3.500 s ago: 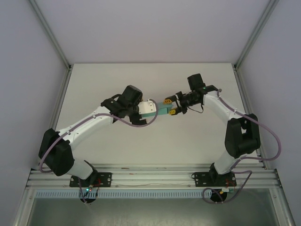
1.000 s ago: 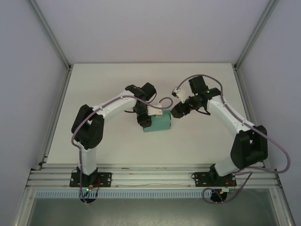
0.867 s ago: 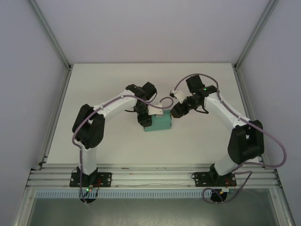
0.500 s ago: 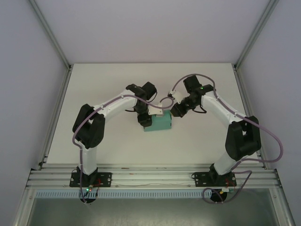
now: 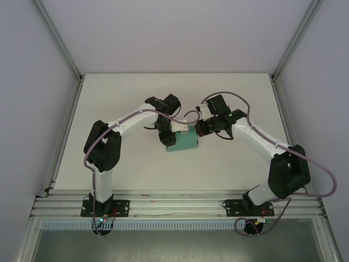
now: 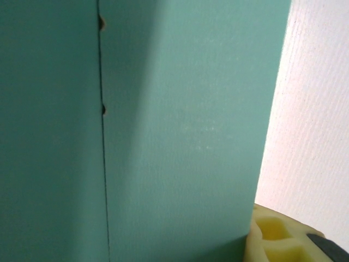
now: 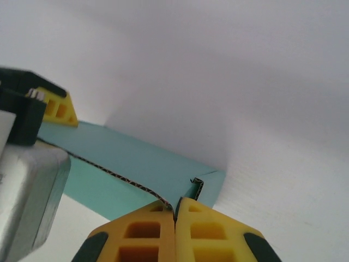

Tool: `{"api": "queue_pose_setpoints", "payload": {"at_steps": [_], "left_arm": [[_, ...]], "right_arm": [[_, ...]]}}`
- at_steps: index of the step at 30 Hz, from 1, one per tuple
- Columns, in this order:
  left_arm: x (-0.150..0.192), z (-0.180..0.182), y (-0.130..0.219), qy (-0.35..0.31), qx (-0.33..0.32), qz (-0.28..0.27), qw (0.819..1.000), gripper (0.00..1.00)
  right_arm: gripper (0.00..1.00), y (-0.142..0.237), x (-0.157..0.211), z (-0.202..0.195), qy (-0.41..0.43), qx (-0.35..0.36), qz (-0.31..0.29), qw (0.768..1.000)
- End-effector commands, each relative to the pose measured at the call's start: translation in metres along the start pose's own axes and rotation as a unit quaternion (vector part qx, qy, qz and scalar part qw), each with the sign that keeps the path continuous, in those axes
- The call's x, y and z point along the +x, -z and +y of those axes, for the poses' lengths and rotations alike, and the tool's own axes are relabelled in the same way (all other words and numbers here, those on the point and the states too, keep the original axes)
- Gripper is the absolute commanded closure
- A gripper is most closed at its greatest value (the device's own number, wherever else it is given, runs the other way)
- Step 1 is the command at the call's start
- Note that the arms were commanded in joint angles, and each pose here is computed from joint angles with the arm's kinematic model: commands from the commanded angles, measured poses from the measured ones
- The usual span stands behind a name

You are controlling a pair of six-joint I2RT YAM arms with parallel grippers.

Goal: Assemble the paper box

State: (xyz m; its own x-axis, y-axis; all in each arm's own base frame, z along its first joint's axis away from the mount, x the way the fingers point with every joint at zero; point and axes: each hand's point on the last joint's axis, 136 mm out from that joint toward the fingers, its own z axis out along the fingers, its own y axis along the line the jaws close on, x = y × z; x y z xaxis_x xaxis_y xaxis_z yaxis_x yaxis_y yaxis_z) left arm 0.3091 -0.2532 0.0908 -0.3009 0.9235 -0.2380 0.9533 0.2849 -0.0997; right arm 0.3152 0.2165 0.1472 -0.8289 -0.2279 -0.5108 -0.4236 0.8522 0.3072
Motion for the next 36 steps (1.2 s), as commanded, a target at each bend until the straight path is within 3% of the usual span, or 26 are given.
{"api": "queue_pose_setpoints", "payload": {"at_steps": [1, 4, 11, 15, 21, 25, 27, 28, 32, 36], "left_arm": [[-0.006, 0.006, -0.007, 0.008, -0.009, -0.014, 1.0, 0.61], [-0.007, 0.006, -0.007, 0.011, -0.011, -0.017, 1.0, 0.6], [-0.007, 0.007, -0.01, 0.016, -0.013, -0.022, 1.0, 0.59], [-0.009, 0.009, -0.009, 0.022, -0.017, -0.024, 0.999, 0.58], [-0.015, 0.012, -0.005, 0.03, -0.021, -0.036, 0.999, 0.49], [-0.021, 0.013, 0.002, 0.039, -0.024, -0.048, 0.998, 0.33], [-0.023, 0.013, 0.007, 0.043, -0.03, -0.055, 0.997, 0.18], [-0.024, 0.013, 0.01, 0.045, -0.033, -0.059, 0.997, 0.03], [-0.026, 0.021, 0.035, 0.071, -0.085, -0.085, 0.99, 0.0], [-0.015, 0.032, 0.056, 0.146, -0.149, -0.104, 0.972, 0.0]], "right_arm": [[1.0, 0.009, -0.025, 0.011, -0.058, 0.008, -0.077, 0.995], [1.0, 0.006, -0.02, 0.005, -0.067, 0.027, -0.082, 0.994], [1.0, -0.014, 0.016, -0.012, 0.058, 0.052, -0.118, 0.99], [1.0, -0.02, 0.025, -0.012, 0.068, 0.039, -0.14, 0.987], [1.0, -0.023, 0.03, -0.017, 0.061, 0.047, -0.161, 0.984], [1.0, -0.029, 0.037, -0.015, 0.063, 0.044, -0.159, 0.984], [1.0, -0.027, 0.035, -0.016, 0.061, 0.052, -0.158, 0.984], [1.0, -0.025, 0.034, -0.015, 0.062, 0.057, -0.157, 0.984], [1.0, -0.018, 0.03, -0.017, 0.055, 0.076, -0.144, 0.985], [1.0, -0.017, 0.031, -0.025, 0.054, 0.123, -0.127, 0.983]]}}
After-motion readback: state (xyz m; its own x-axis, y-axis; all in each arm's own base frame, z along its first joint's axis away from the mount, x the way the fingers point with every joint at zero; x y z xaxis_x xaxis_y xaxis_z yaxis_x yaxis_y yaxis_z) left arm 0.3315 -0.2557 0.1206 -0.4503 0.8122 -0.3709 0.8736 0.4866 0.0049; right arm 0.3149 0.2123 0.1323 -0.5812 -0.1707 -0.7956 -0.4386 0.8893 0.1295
